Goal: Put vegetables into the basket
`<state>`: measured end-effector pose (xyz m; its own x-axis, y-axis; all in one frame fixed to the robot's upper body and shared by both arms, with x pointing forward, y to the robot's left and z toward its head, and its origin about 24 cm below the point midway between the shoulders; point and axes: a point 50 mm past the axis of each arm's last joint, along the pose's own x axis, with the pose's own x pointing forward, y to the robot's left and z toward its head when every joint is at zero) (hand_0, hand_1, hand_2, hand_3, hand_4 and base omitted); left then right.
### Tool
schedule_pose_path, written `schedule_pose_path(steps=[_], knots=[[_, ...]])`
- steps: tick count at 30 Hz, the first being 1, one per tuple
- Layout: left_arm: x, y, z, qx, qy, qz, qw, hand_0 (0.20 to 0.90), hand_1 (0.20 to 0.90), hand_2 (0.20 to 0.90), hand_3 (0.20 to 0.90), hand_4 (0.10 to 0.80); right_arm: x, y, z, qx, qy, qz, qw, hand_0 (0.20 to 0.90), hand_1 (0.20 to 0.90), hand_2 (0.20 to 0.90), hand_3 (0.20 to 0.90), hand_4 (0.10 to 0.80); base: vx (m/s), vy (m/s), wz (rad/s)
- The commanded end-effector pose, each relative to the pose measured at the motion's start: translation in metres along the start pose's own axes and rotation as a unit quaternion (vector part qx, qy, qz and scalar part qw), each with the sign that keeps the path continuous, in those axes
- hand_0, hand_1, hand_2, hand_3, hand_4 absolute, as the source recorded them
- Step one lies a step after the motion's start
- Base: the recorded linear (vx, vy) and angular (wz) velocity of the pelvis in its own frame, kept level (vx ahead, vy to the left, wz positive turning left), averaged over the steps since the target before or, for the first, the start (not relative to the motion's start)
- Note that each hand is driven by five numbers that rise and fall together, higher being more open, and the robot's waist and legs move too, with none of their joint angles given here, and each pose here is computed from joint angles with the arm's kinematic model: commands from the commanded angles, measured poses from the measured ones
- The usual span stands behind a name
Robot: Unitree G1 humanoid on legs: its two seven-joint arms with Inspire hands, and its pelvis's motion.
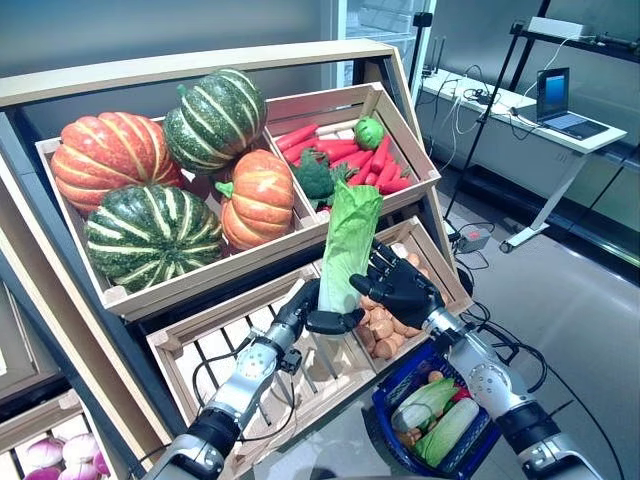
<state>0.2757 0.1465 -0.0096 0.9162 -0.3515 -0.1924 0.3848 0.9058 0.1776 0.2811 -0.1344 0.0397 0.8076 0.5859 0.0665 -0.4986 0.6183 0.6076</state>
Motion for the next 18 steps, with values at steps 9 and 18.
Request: schedule_pose_path(steps=[9,18], knots=[[0.03,-0.021,0.041,0.275,-0.088,-0.057,0.956,0.3,0.3,0.3,0.3,0.4,0.058,0.107,0.073,-0.048,-0.16,0.313,0.935,0.9,0.9,0.9,0.9,0.8,0.0,0.0,0.0],[0.021,-0.026,0.068,0.395,-0.21,-0.028,0.894,0.3,0.3,0.3,0.3,0.4,0.06,0.096,0.074,-0.062,-0.167,0.245,0.953,0.9,0.9,0.9,0.9,0.8,0.0,0.0,0.0]])
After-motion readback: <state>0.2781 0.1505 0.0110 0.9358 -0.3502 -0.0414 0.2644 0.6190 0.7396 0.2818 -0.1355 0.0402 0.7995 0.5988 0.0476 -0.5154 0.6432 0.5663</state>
